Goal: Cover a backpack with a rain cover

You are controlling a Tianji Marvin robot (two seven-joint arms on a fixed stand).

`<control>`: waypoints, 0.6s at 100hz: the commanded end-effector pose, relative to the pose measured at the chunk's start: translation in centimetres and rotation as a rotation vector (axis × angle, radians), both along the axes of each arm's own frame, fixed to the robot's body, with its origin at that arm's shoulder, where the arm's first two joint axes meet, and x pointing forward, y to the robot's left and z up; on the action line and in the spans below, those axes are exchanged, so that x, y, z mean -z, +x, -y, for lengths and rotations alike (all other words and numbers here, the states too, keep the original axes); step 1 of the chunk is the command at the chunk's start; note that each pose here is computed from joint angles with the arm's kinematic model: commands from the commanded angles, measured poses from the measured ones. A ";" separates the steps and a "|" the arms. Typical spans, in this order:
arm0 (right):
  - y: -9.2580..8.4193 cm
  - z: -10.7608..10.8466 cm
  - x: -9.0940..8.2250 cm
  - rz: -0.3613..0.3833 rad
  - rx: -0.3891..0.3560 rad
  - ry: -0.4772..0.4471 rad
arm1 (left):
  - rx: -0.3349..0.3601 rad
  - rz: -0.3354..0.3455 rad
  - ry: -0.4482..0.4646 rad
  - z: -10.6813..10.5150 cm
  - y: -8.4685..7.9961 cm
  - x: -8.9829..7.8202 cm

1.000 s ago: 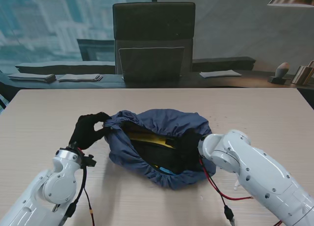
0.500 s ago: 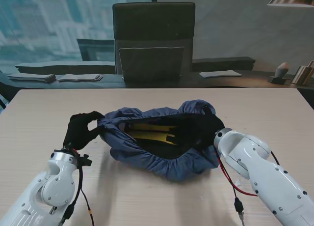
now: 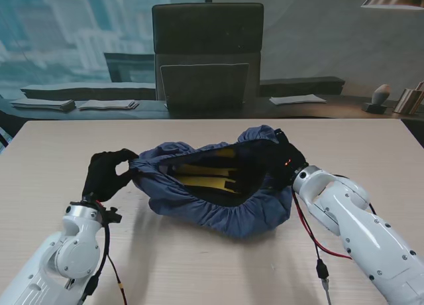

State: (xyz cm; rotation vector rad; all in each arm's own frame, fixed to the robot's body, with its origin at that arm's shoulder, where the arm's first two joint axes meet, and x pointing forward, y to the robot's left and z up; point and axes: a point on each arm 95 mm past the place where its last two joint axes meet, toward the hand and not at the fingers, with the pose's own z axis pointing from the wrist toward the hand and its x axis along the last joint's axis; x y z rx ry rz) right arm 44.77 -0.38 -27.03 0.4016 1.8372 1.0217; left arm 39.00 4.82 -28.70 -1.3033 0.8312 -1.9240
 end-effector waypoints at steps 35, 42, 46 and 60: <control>2.1 1.2 -2.4 0.356 -0.033 0.218 | 0.040 0.041 0.004 -0.6 2.3 -3.8; 1.9 0.7 -3.3 0.399 -0.040 0.355 | 0.056 0.058 0.006 -0.3 2.7 -4.7; 1.7 0.3 -3.7 0.402 -0.056 0.447 | 0.065 0.075 0.003 0.0 2.9 -5.2; 1.3 -1.2 -4.3 0.386 -0.132 0.621 | 0.088 0.137 -0.015 1.3 3.8 -7.0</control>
